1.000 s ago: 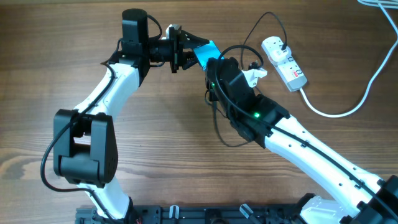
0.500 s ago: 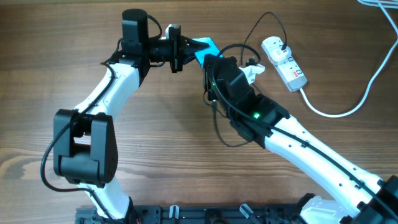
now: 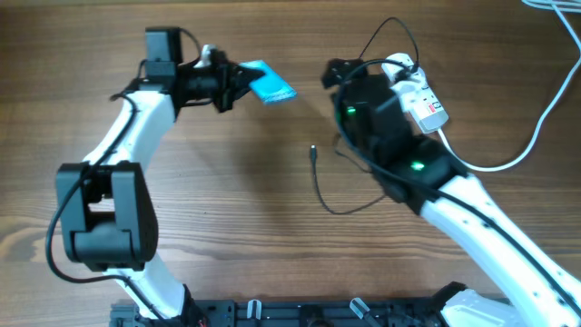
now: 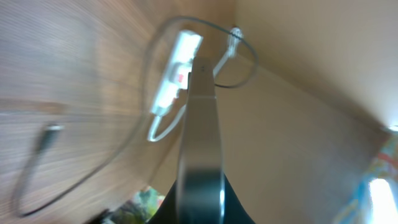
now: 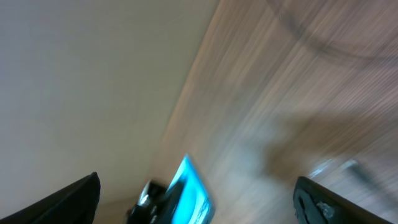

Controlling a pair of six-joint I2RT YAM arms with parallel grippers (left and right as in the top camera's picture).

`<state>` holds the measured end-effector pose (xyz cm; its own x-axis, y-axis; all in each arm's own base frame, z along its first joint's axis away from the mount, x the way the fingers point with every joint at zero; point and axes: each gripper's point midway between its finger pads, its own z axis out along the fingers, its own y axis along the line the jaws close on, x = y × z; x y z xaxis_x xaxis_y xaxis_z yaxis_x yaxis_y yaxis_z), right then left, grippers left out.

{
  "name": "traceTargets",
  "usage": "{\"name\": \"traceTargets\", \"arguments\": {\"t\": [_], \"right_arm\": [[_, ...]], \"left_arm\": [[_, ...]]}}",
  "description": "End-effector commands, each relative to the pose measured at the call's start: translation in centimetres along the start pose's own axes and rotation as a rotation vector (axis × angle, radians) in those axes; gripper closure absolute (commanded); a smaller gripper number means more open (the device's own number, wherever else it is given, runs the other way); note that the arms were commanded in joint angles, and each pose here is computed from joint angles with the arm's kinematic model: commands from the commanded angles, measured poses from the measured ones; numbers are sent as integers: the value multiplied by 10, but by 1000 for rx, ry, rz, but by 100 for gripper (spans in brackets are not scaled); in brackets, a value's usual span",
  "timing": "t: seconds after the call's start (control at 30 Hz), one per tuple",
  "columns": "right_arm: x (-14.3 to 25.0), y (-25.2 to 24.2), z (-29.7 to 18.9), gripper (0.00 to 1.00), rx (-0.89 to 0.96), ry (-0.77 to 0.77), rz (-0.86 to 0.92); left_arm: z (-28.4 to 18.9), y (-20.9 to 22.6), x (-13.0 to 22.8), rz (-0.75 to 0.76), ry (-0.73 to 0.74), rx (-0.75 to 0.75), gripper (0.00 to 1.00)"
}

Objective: Plug charger to phone and switch on socket

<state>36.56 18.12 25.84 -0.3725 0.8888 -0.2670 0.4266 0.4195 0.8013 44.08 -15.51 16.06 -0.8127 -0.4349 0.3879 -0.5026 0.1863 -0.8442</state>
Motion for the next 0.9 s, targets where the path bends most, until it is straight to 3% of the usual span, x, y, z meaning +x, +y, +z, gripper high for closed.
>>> {"name": "traceTargets", "arguments": {"t": [0.0, 0.07, 0.2, 0.33, 0.47, 0.5, 0.6, 0.7, 0.87], "right_arm": [[-22, 4, -12, 1, -17, 12, -480], [-14, -14, -5, 0, 26, 82, -657], [-7, -65, 4, 0, 218, 166, -756], [22, -90, 18, 0, 229, 368, -968], [52, -130, 39, 1, 306, 556, -980], [58, -139, 43, 5, 325, 594, -974], [69, -159, 54, 31, 373, 662, -963], [77, -180, 67, 53, 422, 708, -961], [101, -203, 82, 50, 441, 781, -1039]], "left_arm": [[-24, 5, -2, 268, -18, -12, 96], [-28, 6, 3, 358, -14, -21, 96], [-38, -4, 17, 508, -38, -43, 96], [-69, 4, 10, 551, -243, -269, 96], [-126, 11, 9, 532, -487, -532, 96], [-140, 15, 6, 511, -556, -596, 96], [-184, 38, -5, 336, -776, -773, 96], [-198, 50, -5, 245, -830, -816, 96], [-200, 52, -5, 232, -831, -819, 96]]}}
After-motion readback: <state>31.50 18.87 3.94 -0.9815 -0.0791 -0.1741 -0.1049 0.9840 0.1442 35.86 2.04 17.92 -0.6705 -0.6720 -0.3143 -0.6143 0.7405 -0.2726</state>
